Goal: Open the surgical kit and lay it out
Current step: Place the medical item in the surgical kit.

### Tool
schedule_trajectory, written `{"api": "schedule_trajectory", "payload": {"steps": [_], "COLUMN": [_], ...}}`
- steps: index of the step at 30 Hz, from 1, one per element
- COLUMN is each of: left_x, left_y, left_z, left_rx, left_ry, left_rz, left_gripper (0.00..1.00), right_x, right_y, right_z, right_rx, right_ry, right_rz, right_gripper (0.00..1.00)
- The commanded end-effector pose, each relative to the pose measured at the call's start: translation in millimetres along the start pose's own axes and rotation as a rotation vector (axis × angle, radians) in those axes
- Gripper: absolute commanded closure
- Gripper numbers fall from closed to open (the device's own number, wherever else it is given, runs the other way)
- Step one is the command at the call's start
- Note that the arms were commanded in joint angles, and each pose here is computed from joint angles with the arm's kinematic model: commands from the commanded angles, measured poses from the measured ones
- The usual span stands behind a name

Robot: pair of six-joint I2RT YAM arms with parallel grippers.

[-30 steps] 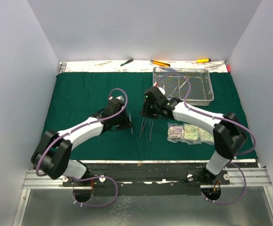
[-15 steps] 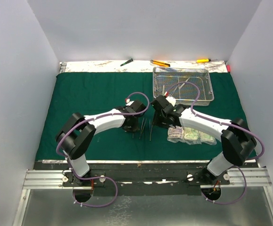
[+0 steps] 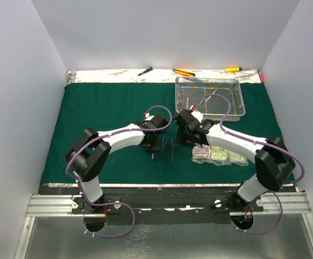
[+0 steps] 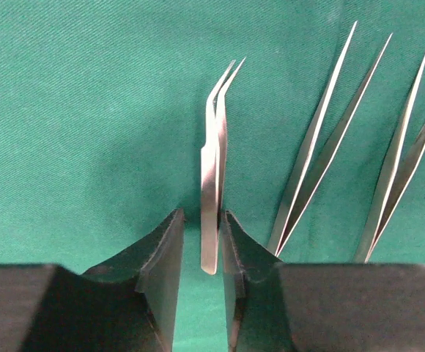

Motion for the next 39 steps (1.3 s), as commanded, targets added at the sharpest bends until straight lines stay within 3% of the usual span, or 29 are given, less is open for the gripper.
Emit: {"api": "schedule_trajectory", "payload": {"steps": [1, 6, 13, 22, 25, 31, 39], "left_x": [7, 4, 1, -3, -6, 0, 12], "left_y": [3, 13, 12, 17, 25, 48, 68], "left_z": [-5, 1, 0, 4, 7, 13, 23], "left_rx": [0.03, 0.008, 0.003, -0.01, -0.009, 0.003, -0.018], "left_ry": [-0.023, -0.021, -0.048, -0.032, -0.02, 0.009, 0.051], "left_rz": [0.056, 0.04, 0.001, -0.051, -0.126, -0.374, -0.547], "left_gripper": [0.69, 0.68, 0.87, 0.95, 0.99, 1.0, 1.0], "right_x": [2, 10, 24, 28, 33, 62, 99], "right_y": [9, 7, -1, -5, -5, 5, 8], "right_z": [8, 7, 0, -2, -3, -11, -1], "right_rx": [-0.036, -0.018, 0.033, 0.055, 0.061, 0.118, 0.146], "right_ry": [-0.021, -0.002, 0.017, 0.027, 0.032, 0.022, 0.006], "right_rz": [0.0, 0.044, 0.113, 0.128, 0.172, 0.421, 0.54], "right_gripper": [0.56, 0.57, 0.62, 0.64, 0.64, 0.64, 0.51]}}
Point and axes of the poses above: each gripper's point midway between its finger pads, its own y axis back along the fingers, its own x axis along the line the jaws close on, z = x × y, the point moved 5 cm from there along y, back along the fingers, and after that the axes turned 2 degrees about -y, right-handed, at the moved point
